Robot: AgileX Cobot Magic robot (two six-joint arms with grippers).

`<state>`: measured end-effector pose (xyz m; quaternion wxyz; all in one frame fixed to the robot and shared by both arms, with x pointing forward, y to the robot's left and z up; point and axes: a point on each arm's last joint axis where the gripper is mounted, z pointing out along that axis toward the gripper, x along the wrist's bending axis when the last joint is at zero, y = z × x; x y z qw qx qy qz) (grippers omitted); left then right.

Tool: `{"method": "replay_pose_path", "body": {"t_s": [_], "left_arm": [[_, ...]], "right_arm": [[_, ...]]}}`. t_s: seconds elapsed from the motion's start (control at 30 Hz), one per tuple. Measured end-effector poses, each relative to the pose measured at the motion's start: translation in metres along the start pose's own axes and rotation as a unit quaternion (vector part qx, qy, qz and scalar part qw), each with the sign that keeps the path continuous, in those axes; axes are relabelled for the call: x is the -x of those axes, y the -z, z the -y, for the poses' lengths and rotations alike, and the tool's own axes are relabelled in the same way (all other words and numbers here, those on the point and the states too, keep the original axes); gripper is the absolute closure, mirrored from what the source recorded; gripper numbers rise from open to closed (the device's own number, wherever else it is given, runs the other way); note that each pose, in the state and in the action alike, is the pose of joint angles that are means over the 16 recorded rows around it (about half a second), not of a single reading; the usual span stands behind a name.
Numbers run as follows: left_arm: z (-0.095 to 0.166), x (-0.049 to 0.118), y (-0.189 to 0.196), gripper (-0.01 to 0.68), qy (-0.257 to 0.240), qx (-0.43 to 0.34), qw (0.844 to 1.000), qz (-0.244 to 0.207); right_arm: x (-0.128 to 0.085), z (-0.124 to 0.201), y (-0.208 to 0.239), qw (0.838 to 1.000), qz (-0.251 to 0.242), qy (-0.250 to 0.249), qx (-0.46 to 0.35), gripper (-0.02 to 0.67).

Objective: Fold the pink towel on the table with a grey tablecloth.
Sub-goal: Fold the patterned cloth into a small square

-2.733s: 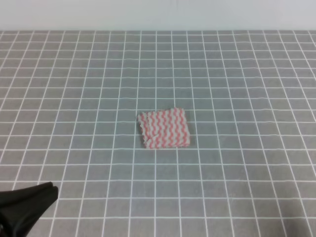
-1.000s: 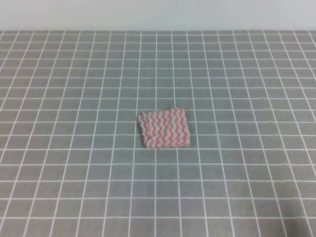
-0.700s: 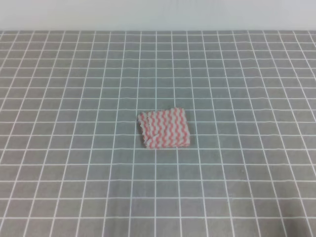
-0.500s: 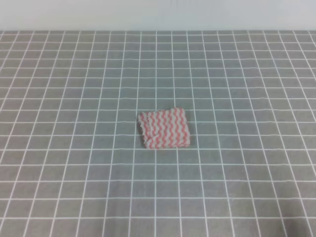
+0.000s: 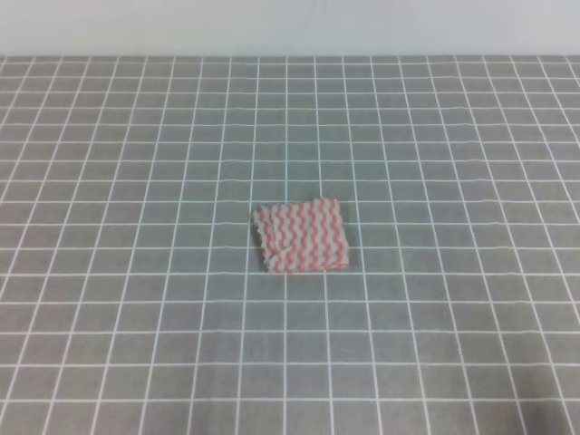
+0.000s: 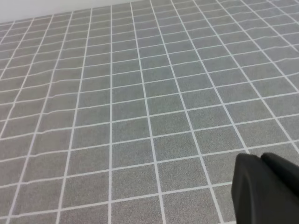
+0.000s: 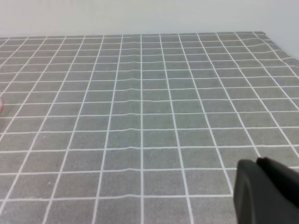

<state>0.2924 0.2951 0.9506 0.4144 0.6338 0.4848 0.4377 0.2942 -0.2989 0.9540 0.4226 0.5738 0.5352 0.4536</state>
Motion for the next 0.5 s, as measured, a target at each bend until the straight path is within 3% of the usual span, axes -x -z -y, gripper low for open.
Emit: {"method": "replay_pose_path", "body": {"t_s": [0.5], "left_arm": [[0.0012,0.0001,-0.0004,0.673,0.001,0.000,1.000,0.000]], "right_arm": [[-0.0003,-0.0047,0.0018,1.000,-0.001,-0.001,0.011,0.651]]}}
